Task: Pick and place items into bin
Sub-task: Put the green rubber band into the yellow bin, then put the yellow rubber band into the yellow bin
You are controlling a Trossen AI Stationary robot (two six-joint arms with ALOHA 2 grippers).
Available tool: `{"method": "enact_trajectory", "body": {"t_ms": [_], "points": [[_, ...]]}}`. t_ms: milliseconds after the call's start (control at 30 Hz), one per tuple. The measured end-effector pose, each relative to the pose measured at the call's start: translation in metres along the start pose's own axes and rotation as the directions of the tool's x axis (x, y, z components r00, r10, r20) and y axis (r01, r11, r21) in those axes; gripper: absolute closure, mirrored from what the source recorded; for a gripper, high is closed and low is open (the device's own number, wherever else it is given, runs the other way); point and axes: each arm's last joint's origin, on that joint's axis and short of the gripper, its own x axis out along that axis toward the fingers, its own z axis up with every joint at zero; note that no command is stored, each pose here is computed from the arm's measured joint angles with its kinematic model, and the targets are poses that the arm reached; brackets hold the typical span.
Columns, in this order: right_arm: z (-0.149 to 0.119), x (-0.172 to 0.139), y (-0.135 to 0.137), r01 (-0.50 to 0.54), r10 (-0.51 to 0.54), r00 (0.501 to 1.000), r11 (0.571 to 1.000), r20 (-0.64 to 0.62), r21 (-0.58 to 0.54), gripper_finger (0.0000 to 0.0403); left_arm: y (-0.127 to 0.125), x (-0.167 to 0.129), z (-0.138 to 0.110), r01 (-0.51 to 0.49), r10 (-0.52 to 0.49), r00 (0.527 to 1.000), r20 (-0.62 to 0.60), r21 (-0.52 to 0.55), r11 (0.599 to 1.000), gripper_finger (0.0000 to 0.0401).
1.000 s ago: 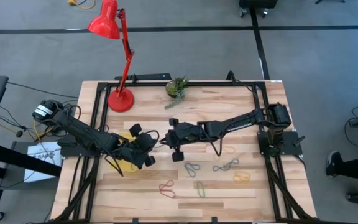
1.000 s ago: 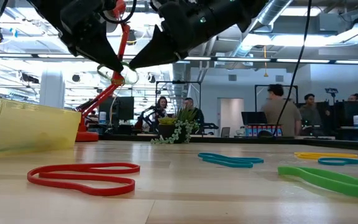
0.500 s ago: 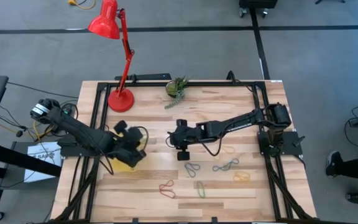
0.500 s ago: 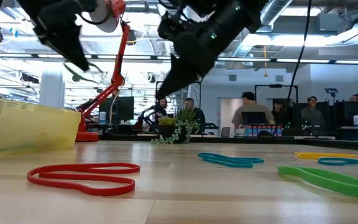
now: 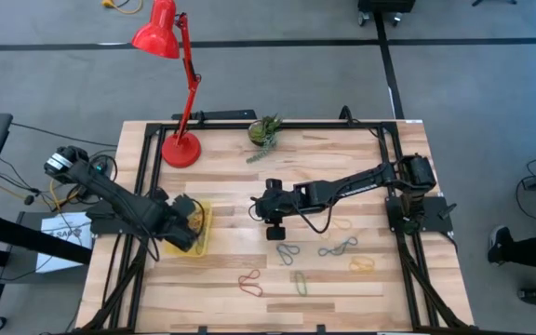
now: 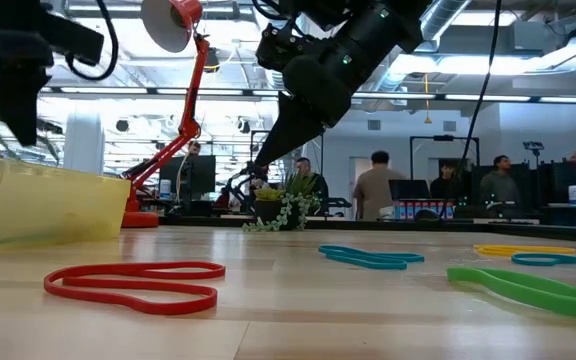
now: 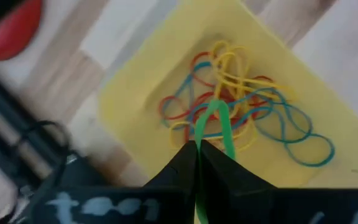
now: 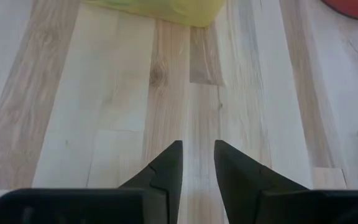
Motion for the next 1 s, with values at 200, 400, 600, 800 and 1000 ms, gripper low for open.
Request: {"method": "enact_trajectory", "body": {"t_ms": [200,400,600,800,1000], "points": [[0.000,0.000,0.000,0.000,0.000,1.000,1.000,0.000,0.000,0.0316,-0.001,0.019,-0.006,0.011,-0.011,1.000,0.004,0.005,1.000,0.0401],[0.000,0.000,0.000,0.000,0.000,1.000,1.000,0.000,0.001,0.0316,0.003,0.031,-0.012,-0.016,0.017,1.000,-0.006,0.012,1.000,0.0384],[0.000,0.000,0.000,0.000,0.000,1.000,1.000,0.003,0.001,0.0316,-0.001,0.033,-0.011,0.028,-0.028,1.000,0.004,-0.003,1.000,0.0345],[0.001,0.000,0.000,0.001,-0.001,1.000,1.000,0.007,0.001,0.0316,-0.004,0.033,-0.010,0.048,-0.047,0.998,0.031,-0.011,0.999,0.0311],[0.002,-0.007,-0.003,0.003,-0.003,1.000,1.000,0.010,-0.022,0.0316,-0.012,0.015,0.002,0.096,-0.092,0.988,0.128,-0.020,0.995,0.0310]]}}
